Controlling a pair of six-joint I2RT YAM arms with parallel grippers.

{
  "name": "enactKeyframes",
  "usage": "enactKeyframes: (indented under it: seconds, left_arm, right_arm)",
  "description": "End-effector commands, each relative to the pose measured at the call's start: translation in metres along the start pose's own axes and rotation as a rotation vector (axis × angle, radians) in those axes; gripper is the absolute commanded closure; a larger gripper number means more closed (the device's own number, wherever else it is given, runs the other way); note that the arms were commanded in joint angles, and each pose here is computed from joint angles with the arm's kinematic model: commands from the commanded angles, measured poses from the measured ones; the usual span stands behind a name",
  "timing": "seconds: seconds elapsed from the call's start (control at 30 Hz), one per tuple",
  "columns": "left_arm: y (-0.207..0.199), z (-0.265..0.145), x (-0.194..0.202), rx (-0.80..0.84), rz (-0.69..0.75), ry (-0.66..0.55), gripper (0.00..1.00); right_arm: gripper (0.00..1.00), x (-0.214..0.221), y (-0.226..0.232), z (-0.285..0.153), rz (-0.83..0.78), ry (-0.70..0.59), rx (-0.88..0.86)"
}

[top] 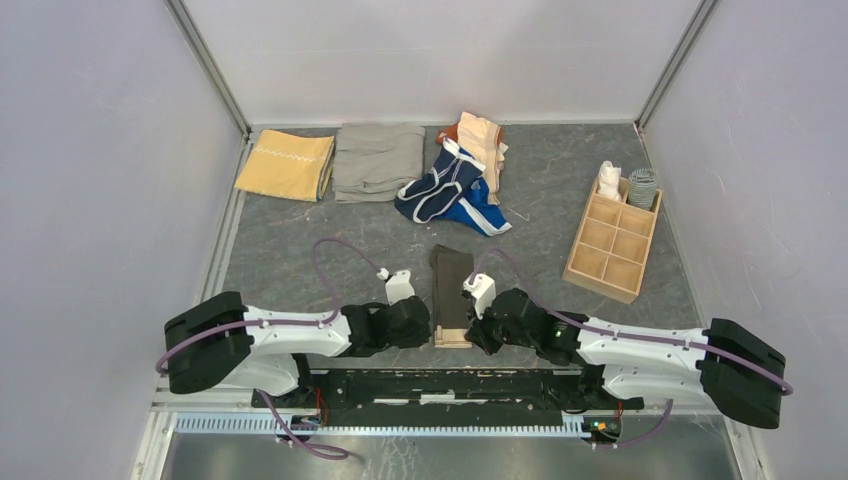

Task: Roll the underwear
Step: Fold the underwear at the center of the board.

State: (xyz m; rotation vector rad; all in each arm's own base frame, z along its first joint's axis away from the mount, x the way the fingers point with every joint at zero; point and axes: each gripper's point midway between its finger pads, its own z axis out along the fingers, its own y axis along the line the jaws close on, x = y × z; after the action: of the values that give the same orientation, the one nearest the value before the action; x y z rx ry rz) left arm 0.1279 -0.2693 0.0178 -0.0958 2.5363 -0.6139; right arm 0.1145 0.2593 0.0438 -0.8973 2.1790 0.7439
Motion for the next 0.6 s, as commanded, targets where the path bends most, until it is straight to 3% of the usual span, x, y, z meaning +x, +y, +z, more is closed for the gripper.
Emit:
enactKeyframes:
  seconds: [0.0,0.33,0.57]
  left_arm:
    - [-0.009,0.008,0.005,0.027,0.055,0.021,0.98]
    - [-0.015,0.011,0.007,0.032,0.081,0.037,0.98]
    - [0.034,-0.012,-0.006,-0.139,0.019,-0.036,0.98]
  right_arm:
    - [0.96,-0.024,0.009,0.005,-0.018,-0.059,-0.026]
    - [0.96,0.0,0.007,0.015,-0.035,0.029,-0.033]
    - [0.89,-0.04,0.005,-0.01,-0.085,-0.116,-0.003]
